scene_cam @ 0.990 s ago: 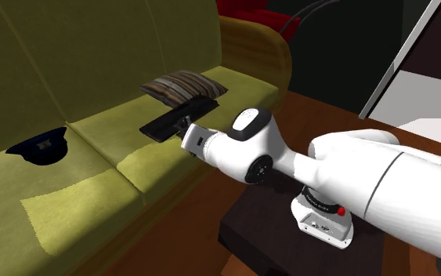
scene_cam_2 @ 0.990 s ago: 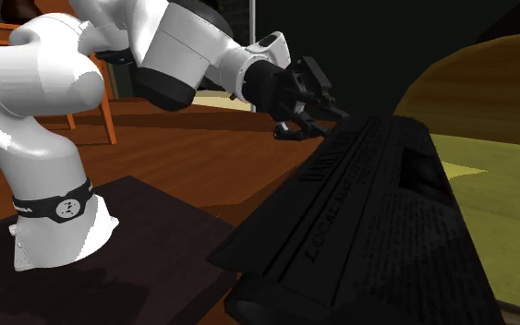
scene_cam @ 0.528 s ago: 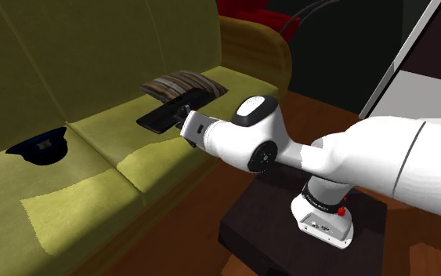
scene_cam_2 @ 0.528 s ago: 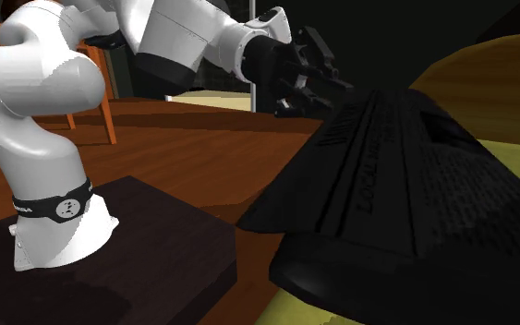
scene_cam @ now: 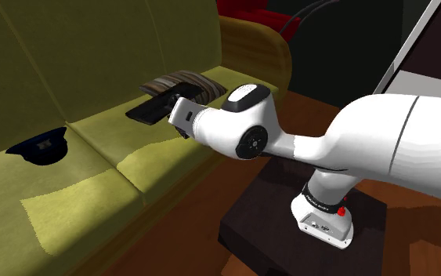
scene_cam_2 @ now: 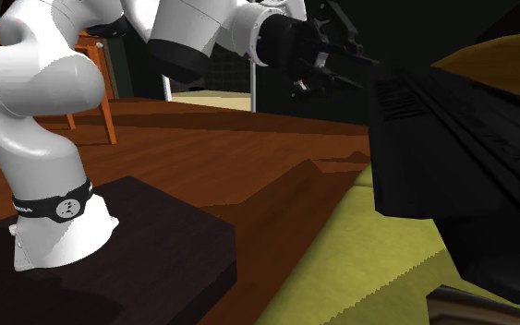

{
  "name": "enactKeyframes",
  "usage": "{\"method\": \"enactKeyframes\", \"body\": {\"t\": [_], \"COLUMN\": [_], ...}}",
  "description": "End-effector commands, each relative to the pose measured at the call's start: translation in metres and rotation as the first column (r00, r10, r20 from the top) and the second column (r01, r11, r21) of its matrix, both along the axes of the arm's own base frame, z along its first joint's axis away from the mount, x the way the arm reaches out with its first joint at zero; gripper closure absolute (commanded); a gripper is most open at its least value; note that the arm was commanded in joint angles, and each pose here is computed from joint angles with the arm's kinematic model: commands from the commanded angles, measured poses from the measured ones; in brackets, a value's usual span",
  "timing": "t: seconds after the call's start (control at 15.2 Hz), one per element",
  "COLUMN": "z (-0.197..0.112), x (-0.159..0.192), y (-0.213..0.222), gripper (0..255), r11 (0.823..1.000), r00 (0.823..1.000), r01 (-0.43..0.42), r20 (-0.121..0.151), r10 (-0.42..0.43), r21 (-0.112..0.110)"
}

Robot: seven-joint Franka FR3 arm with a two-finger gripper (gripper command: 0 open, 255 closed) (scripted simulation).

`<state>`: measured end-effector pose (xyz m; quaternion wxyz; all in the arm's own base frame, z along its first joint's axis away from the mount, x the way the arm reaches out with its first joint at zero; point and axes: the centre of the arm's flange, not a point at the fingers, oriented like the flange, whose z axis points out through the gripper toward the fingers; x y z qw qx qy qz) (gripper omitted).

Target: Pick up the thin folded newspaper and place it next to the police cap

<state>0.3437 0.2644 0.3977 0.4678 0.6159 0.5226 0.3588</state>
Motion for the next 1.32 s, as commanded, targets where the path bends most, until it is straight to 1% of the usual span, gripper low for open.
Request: {"method": "enactKeyframes", "body": {"t": [0.0,0.66,0.73,1.25], "z": [0.0,0.001,0.001,-0.041], "x": [0.025,0.147,0.169,0.169], "y": [0.01,0.06,0.069,0.069], "gripper": [255,255,255,255], "r11": [1.0,1.0,1.0,1.0], "r00": [1.0,1.0,1.0,1.0], "r01": [0.0,0.0,0.0,0.0], "r20": [0.0,0.0,0.0,0.0], "r10": [0.0,0.0,0.0,0.0], "r21": [0.001,0.001,0.001,0.001]}}
